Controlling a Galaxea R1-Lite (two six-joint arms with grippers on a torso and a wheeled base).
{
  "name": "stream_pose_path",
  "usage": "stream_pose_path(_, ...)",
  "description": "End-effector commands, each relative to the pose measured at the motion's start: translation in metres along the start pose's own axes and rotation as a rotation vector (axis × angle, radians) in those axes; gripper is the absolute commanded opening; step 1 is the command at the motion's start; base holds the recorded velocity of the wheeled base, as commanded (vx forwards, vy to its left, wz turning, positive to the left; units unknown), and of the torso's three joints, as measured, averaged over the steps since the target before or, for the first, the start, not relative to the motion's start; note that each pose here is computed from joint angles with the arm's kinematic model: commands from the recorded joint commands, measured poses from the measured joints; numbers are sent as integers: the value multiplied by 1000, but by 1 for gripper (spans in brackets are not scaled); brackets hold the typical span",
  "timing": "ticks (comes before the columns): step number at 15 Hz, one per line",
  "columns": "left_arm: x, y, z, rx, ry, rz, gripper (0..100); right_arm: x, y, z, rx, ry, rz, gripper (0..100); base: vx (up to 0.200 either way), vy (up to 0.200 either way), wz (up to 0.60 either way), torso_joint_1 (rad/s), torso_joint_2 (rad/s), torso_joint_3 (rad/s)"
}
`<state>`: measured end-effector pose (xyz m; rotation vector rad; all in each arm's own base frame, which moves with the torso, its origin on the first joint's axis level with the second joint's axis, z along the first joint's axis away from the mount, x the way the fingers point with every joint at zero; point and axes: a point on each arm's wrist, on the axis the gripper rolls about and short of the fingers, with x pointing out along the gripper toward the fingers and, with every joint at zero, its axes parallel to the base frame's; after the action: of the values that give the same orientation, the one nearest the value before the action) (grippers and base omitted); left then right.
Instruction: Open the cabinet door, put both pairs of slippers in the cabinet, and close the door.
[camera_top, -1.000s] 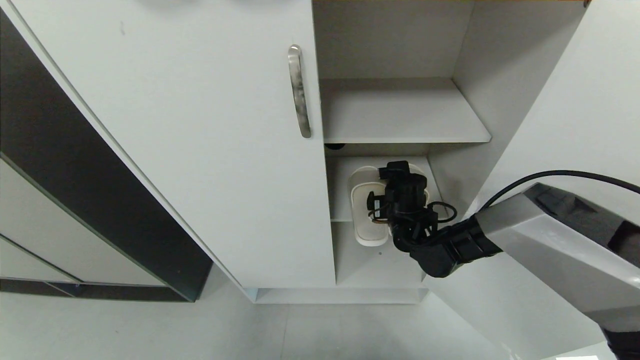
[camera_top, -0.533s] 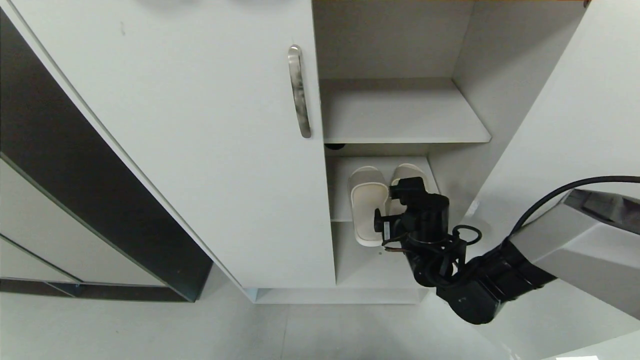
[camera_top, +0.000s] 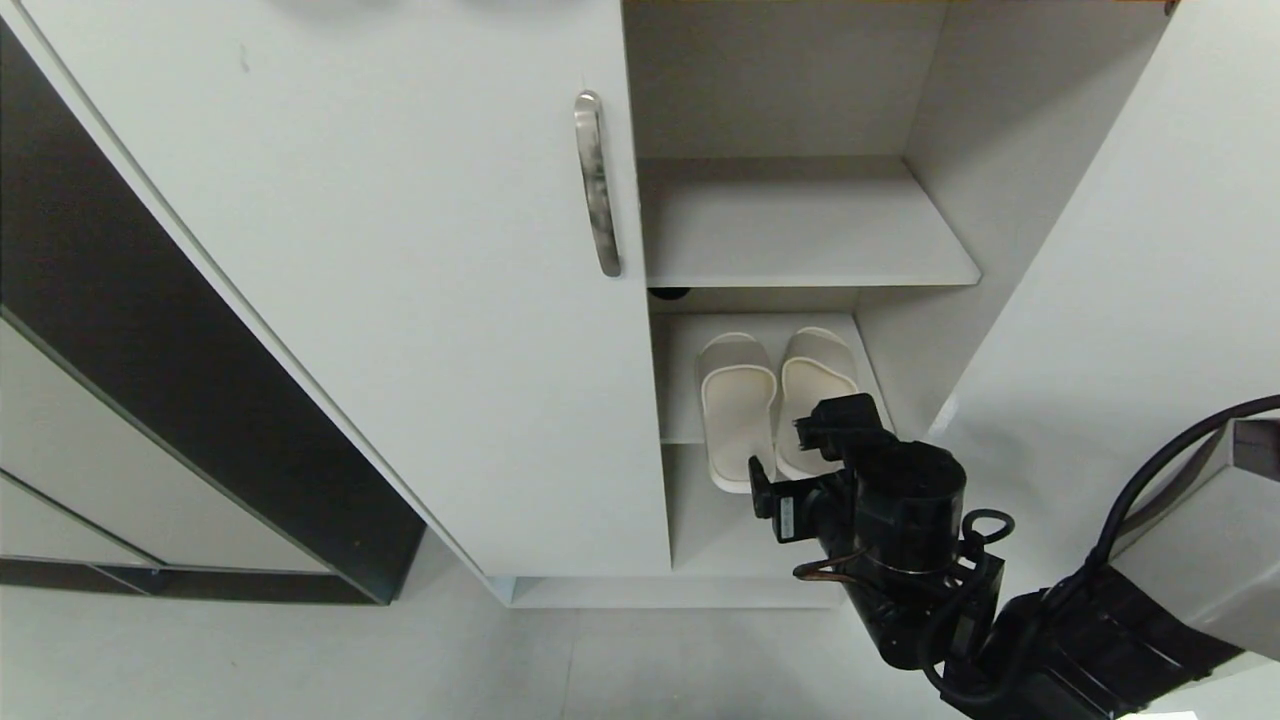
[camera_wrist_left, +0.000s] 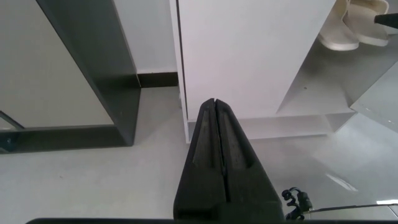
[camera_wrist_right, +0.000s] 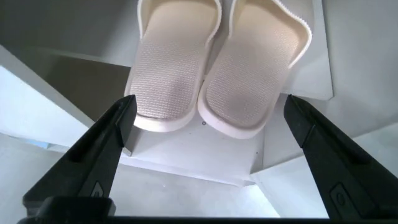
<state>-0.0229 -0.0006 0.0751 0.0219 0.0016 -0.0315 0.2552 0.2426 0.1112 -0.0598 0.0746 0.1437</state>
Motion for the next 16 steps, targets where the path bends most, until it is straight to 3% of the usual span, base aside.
stream_pose_path(1, 0, 0, 0, 0, 1, -1, 0, -2, 0, 1, 0, -1, 2, 100, -200, 0, 0, 2, 2, 7)
stream_pose_path(4, 0, 0, 0, 0, 1, -1, 0, -2, -1, -1, -3, 4, 3, 100, -200, 0, 0, 2, 4, 2)
stream_pose_path(16, 0, 0, 0, -1, 3, -4, 0, -2, 0, -6, 3, -8, 3, 100, 0, 0, 0, 0, 0, 0)
